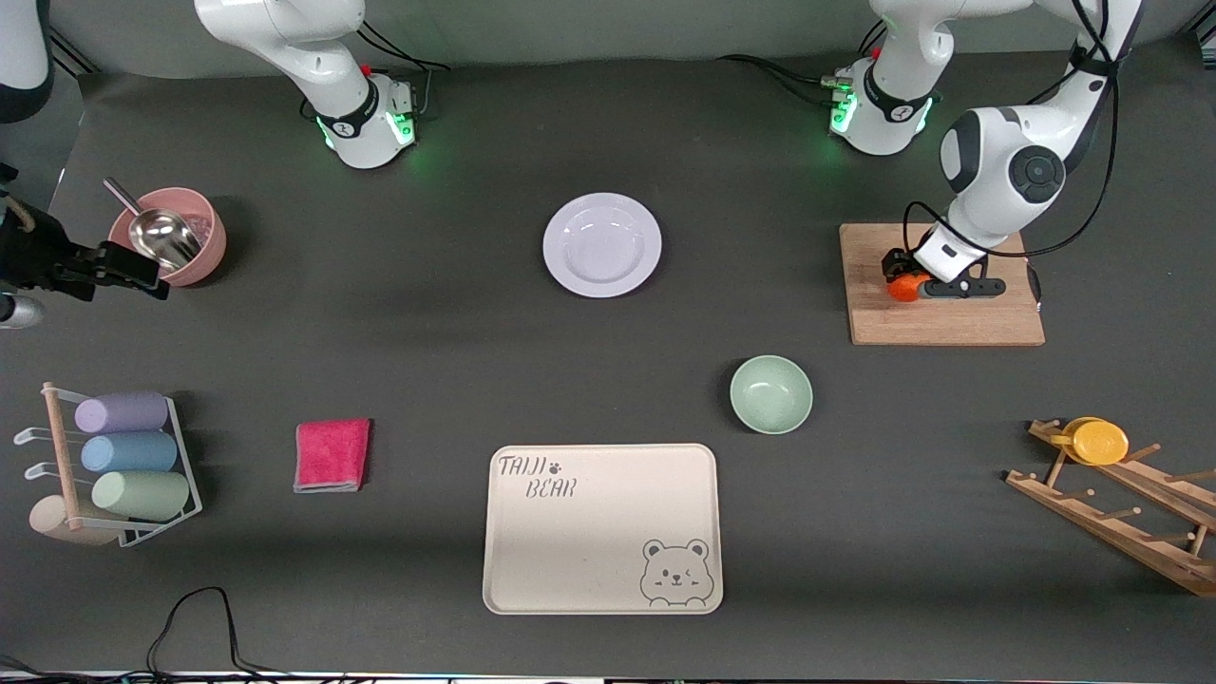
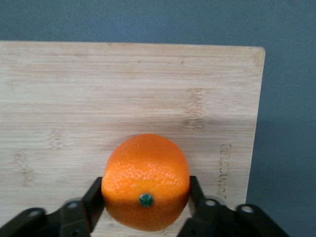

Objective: Place orange and plate with both arms
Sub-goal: 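Lift the orange with the left gripper while the right gripper reaches the plate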

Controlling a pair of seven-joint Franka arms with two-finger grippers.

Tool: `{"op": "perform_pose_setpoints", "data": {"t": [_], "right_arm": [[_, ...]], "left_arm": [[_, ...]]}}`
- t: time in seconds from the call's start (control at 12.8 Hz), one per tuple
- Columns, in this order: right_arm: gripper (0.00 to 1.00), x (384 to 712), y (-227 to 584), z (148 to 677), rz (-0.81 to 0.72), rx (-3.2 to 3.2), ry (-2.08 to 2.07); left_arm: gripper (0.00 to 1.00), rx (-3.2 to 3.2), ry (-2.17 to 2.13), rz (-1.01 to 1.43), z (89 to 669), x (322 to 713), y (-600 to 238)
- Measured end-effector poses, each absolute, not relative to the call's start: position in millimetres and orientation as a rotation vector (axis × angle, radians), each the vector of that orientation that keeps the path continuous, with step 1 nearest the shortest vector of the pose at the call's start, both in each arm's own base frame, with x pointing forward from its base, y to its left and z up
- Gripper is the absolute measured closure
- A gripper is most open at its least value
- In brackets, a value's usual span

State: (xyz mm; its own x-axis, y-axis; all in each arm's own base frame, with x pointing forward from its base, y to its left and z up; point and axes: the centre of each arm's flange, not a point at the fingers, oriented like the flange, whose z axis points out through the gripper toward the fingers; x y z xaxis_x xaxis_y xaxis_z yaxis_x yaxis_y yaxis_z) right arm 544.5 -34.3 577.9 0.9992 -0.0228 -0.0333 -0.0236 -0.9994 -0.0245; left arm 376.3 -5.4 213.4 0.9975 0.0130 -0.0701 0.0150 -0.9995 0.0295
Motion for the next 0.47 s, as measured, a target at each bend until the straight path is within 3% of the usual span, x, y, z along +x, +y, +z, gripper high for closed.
{"op": "perform_pose_setpoints", "data": {"t": [0.47], "right_arm": [[0.00,528,-13,564,0.036,-3.052,0.014]], "left_arm": [[0.32,3.100,0.043,-0.196,245,388,-11]]}}
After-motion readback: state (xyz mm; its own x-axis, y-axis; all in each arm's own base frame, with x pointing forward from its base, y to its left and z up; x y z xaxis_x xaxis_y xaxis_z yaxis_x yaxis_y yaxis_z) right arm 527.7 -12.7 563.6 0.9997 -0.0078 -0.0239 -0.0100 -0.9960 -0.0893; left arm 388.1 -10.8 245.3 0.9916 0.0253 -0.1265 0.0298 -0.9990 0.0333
